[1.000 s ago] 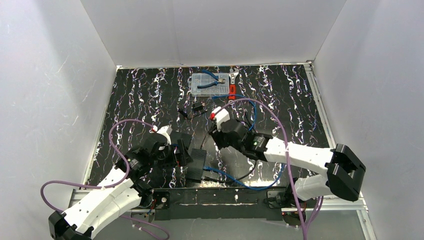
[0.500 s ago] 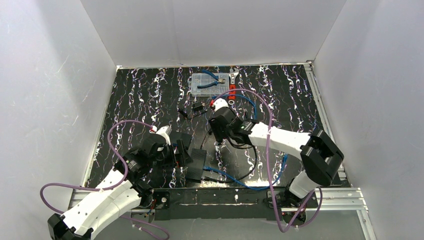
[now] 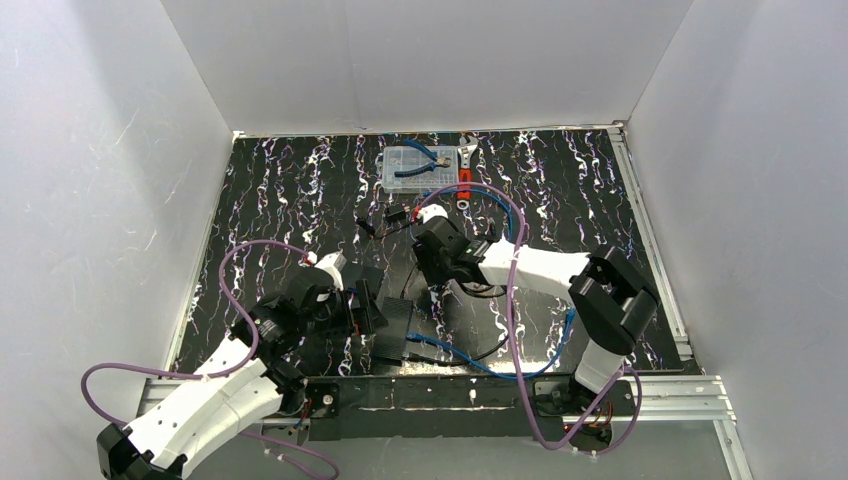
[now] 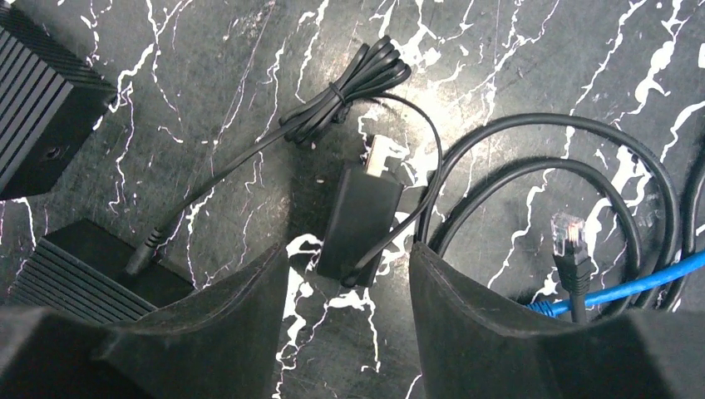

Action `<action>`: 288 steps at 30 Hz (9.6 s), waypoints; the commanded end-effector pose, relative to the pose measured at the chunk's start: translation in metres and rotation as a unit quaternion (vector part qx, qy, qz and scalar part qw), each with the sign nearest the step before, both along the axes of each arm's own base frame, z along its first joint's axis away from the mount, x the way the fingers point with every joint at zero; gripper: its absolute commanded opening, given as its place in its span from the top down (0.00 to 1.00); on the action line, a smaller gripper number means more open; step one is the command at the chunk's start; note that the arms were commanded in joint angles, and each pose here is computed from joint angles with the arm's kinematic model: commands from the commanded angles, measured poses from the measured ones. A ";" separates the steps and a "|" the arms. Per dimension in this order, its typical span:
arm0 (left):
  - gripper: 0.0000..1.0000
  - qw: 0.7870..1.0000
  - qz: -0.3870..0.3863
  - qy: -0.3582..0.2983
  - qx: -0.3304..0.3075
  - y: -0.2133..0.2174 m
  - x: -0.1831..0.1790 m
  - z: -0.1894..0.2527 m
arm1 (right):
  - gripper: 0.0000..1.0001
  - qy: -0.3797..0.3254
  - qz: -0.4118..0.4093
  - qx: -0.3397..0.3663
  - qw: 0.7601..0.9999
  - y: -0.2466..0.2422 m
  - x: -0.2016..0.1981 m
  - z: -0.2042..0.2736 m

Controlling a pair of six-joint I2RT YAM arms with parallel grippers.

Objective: Insert the plug into the switch port
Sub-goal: Move the switch port to the center of the board, then pick up the connector from the center of the board.

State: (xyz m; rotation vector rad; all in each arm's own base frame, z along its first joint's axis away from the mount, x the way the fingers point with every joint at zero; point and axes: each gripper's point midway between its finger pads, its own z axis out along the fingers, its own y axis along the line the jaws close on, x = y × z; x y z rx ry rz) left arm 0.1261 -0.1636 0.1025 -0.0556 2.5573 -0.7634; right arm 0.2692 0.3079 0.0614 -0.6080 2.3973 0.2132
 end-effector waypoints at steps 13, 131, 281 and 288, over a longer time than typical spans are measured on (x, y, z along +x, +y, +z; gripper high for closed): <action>0.02 1.000 -0.010 0.001 -0.001 0.001 -0.006 -0.004 | 0.63 0.015 -0.014 0.035 0.999 0.018 0.019 -0.004; 0.02 0.997 -0.055 -0.010 -0.049 -0.017 -0.011 0.001 | 0.37 -0.115 -0.466 0.056 0.876 -0.343 0.104 0.117; 0.01 0.992 -0.088 0.000 -0.085 -0.030 -0.019 0.006 | 0.99 0.176 -0.233 -0.025 0.956 -0.213 0.025 -0.027; 0.00 0.993 -0.089 0.001 -0.083 -0.030 -0.019 0.006 | 0.99 0.158 -0.231 0.053 0.959 -0.200 -0.001 0.016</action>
